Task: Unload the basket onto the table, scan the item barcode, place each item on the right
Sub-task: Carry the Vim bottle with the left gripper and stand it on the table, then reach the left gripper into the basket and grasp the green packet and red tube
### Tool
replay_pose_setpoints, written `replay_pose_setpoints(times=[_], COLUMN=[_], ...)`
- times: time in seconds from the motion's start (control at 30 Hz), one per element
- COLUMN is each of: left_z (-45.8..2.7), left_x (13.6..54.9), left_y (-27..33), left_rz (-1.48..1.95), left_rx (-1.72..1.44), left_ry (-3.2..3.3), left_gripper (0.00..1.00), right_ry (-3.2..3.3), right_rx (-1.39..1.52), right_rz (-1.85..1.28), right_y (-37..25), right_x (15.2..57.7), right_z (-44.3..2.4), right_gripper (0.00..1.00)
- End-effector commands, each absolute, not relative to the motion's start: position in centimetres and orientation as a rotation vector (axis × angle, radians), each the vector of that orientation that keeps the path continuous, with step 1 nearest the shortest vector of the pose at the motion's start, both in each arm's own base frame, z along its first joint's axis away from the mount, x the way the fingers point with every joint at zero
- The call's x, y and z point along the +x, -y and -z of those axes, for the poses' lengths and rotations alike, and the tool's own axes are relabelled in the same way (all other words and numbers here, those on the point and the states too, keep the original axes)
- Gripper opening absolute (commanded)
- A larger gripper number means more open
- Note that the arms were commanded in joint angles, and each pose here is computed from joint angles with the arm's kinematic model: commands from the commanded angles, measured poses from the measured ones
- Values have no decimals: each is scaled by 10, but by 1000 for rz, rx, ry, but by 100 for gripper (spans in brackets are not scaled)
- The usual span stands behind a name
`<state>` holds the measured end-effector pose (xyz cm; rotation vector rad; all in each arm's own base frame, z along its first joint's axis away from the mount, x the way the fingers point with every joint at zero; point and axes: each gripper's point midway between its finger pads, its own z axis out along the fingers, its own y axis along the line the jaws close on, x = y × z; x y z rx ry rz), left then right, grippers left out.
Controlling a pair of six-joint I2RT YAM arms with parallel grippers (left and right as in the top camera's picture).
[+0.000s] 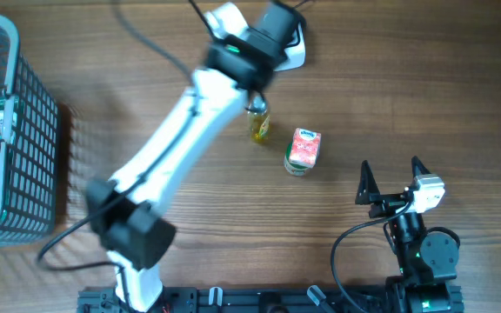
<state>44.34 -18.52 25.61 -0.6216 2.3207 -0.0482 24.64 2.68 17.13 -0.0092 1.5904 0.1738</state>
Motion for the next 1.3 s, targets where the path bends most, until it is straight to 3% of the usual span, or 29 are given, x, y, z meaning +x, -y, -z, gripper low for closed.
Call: replay_pose_setpoints(times=[0.0,0.13,0.27,0.4,0.57,0.7,0.87,1.27], left_z=[-359,-422,-442,-412,-334,-272,-187,-104], left_x=[442,409,367,345,309,292,301,300], left_y=[81,-34,-154,-228,-312,-338,-356,-382], left_rz=[-132,-377,-563,-500,-531,-525,-445,-440], left_rx=[-501,-450,-681,-852,-1047,-1151,-981,-558], left_ry=[-2147,-2056,-1976,-2027,-2203,-2339,-2580,-2878], left_gripper=[100,100,100,100,100,100,100,100], right_ry=[-1587,-1587,-1587,-1587,-1587,-1587,-1587,-1587], right_rx=[1,1,1,1,1,1,1,1], right_rz=[-173,-173,-173,-173,-173,-173,-174,-173], right_y=[-25,-25,-25,-25,-25,-25,-25,-25], right_x=[247,247,247,247,247,247,247,247], right_z=[-172,-172,-172,-172,-172,-172,-172,-172], right_gripper=[100,100,100,100,100,100,99,100])
